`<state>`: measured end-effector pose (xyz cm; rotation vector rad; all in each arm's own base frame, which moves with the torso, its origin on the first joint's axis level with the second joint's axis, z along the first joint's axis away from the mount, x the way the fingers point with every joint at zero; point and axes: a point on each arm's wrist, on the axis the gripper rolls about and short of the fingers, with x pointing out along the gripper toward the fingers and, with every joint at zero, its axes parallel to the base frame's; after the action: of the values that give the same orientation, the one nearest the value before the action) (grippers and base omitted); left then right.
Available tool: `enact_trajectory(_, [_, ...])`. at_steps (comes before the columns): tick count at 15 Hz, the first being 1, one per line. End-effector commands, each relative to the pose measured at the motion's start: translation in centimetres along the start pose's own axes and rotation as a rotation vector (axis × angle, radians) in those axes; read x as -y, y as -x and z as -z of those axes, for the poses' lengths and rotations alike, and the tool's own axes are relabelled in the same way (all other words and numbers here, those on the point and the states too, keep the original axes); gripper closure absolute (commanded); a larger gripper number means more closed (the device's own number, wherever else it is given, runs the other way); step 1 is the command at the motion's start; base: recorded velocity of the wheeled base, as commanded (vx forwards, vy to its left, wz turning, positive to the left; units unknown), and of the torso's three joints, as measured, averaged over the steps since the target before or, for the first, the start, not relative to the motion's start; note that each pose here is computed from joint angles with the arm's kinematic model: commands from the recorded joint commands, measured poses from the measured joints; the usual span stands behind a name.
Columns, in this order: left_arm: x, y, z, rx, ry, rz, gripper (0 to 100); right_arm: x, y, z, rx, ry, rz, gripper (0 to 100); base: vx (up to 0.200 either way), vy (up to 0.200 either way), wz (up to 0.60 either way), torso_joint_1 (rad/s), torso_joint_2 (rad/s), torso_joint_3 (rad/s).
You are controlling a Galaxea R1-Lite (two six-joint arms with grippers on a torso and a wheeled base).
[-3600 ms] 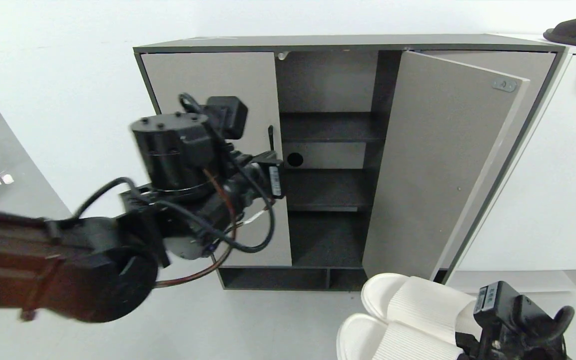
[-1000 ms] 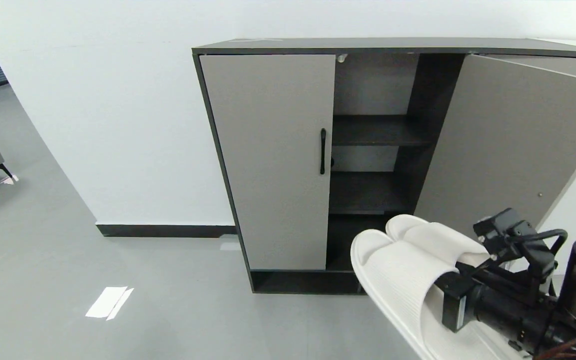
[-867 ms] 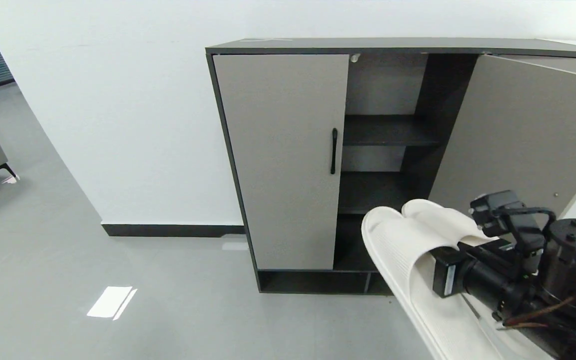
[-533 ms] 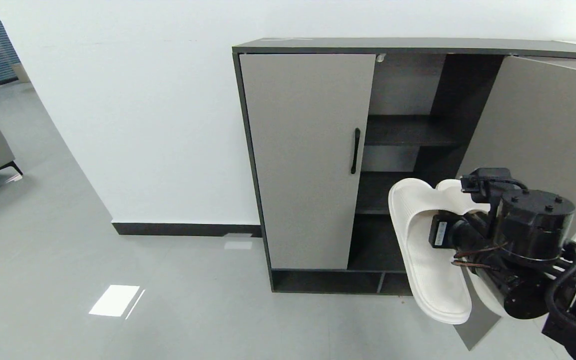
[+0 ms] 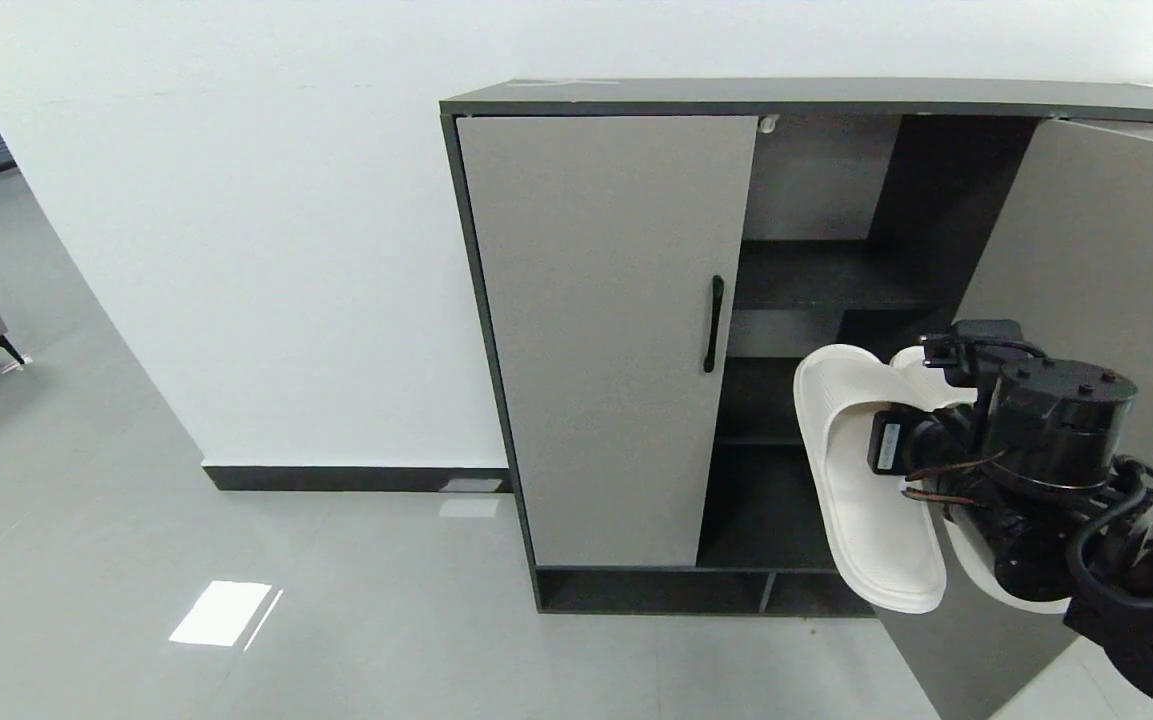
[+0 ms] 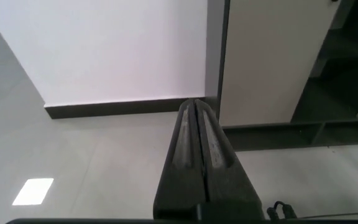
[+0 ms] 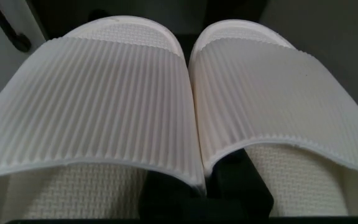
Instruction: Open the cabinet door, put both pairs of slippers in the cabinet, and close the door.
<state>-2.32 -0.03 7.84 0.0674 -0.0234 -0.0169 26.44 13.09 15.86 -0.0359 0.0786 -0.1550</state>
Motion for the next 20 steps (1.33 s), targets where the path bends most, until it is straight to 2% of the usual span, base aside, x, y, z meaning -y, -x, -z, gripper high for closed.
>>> enact_trajectory(1, [0.0, 0.0, 0.0, -0.001, 0.000, -0.001, 100, 0.0, -0.3, -0.6, 0.018, -0.007, 0.006, 100, 0.200, 0.000, 0.00, 0.007, 0.00, -0.002])
enact_trajectory(4, [0.0, 0.0, 0.0, -0.001, 0.000, 0.001, 100, -0.3, -0.7, -1.8, 0.054, -0.008, -0.004, 100, 0.200, 0.000, 0.00, 0.001, 0.00, 0.004])
enact_trajectory(9, [0.0, 0.0, 0.0, -0.001, 0.001, 0.001, 100, -0.3, -3.1, -5.7, 0.140, 0.035, -0.020, 100, 0.200, 0.000, 0.00, 0.001, 0.00, 0.003])
enact_trajectory(11, [0.0, 0.0, 0.0, -0.001, 0.001, 0.001, 100, 0.1, -4.0, -6.7, 0.144, 0.041, -0.047, 100, 0.000, 0.000, 0.00, 0.000, 0.00, 0.000])
enact_trajectory(15, [0.0, 0.0, 0.0, -0.001, 0.001, 0.001, 100, 0.2, -5.8, -6.8, 0.140, 0.045, -0.039, 100, 0.000, 0.000, 0.00, 0.000, 0.00, 0.000])
enact_trajectory(17, [0.0, 0.0, 0.0, -0.003, 0.000, 0.001, 100, 0.1, -6.0, -6.5, 0.131, 0.049, -0.043, 100, 0.200, 0.000, 0.00, -0.002, 0.00, 0.000])
enact_trajectory(20, [0.0, 0.0, 0.0, -0.003, 0.003, 0.001, 100, 0.0, -7.0, -6.1, 0.126, 0.052, -0.042, 100, 0.000, 0.000, 0.00, 0.000, 0.00, 0.000])
